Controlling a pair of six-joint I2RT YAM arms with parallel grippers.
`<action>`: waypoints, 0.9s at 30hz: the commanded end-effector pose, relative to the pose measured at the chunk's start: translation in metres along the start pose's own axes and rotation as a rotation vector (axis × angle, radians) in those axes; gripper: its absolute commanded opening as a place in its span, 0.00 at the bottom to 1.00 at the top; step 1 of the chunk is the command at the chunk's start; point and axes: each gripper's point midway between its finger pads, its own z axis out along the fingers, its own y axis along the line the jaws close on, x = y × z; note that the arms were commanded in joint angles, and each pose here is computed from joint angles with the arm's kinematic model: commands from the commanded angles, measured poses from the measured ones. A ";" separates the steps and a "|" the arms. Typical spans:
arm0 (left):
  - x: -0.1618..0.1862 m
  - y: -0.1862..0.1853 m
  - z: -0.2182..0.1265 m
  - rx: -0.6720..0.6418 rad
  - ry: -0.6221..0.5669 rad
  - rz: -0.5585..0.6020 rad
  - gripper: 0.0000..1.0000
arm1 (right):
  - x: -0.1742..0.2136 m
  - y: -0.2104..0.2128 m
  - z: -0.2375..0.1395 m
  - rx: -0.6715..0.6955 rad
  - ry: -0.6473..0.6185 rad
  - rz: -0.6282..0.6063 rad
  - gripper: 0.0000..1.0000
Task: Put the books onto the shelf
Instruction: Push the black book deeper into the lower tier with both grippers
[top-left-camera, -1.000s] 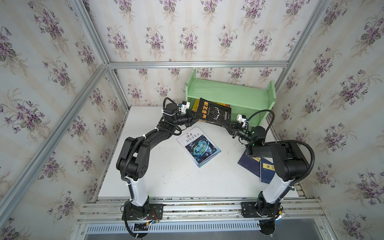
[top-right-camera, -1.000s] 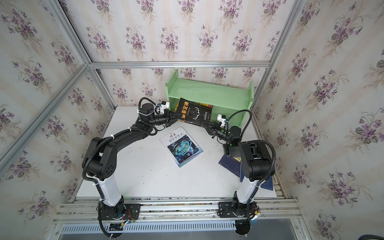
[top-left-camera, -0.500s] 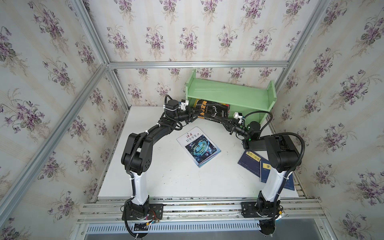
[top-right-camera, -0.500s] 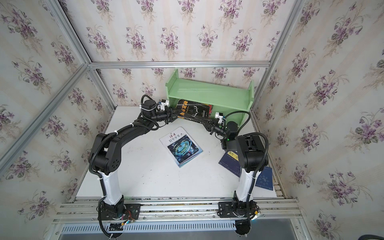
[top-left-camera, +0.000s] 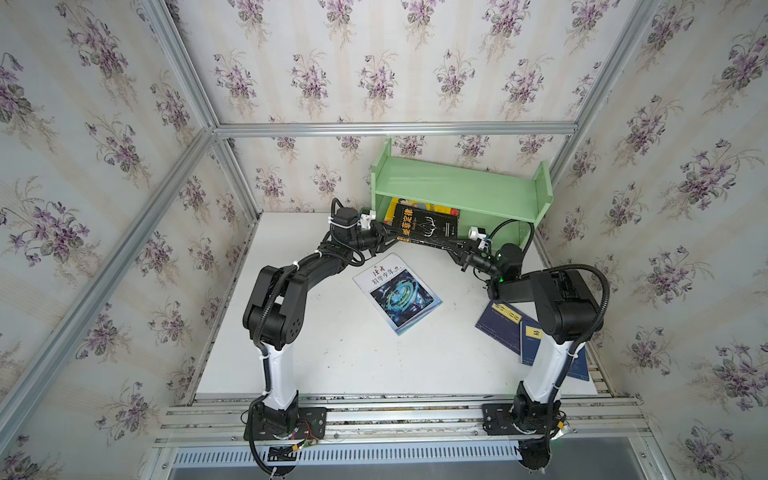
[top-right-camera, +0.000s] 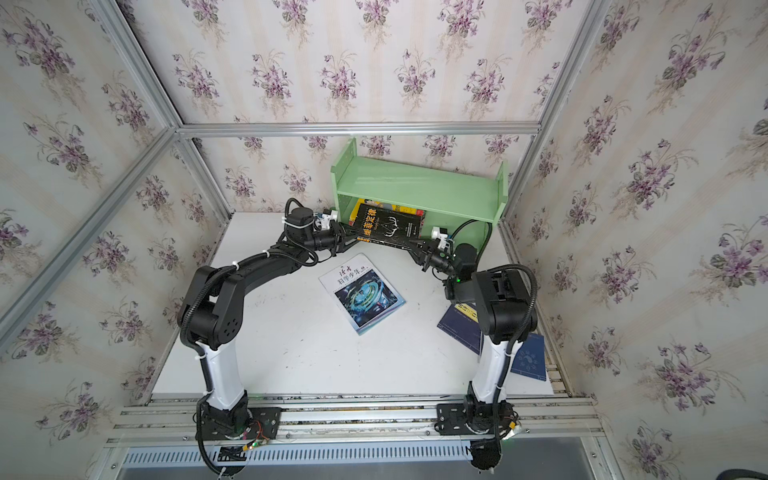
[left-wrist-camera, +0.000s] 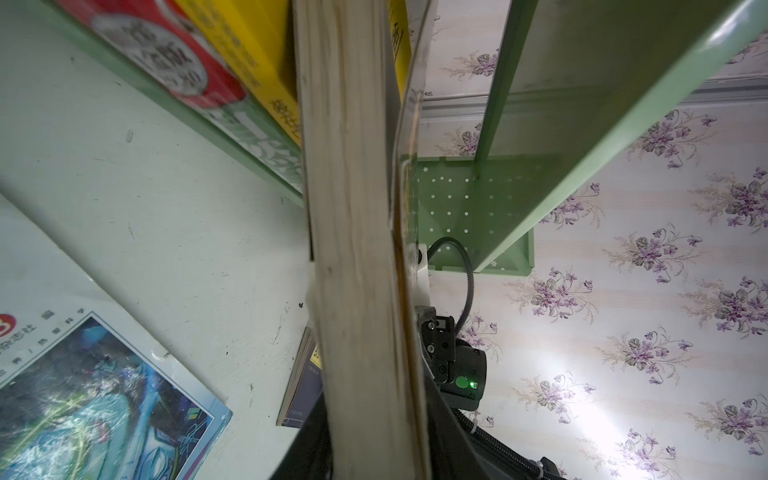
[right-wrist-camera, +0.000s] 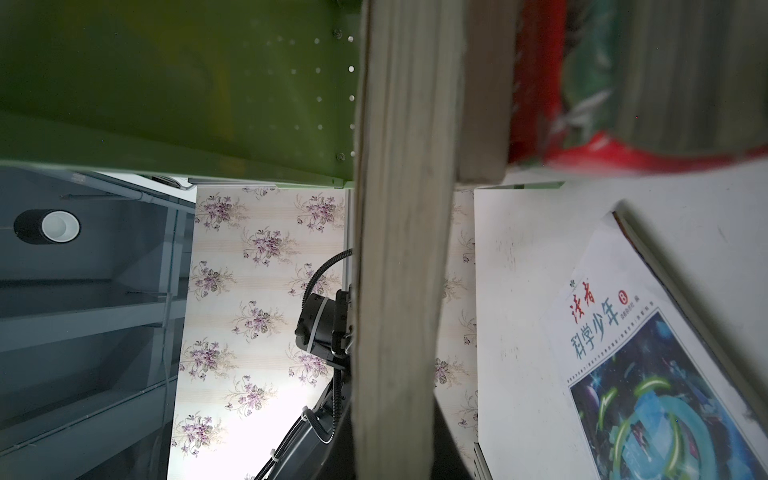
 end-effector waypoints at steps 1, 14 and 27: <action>-0.002 -0.013 -0.002 0.028 -0.012 0.022 0.32 | -0.003 0.031 0.003 -0.080 0.004 -0.128 0.03; -0.022 -0.033 0.002 0.038 -0.063 0.048 0.63 | -0.034 0.046 0.023 -0.114 -0.021 -0.187 0.02; -0.039 -0.014 0.006 -0.034 -0.129 0.005 0.71 | -0.050 0.041 0.036 -0.034 -0.033 -0.242 0.03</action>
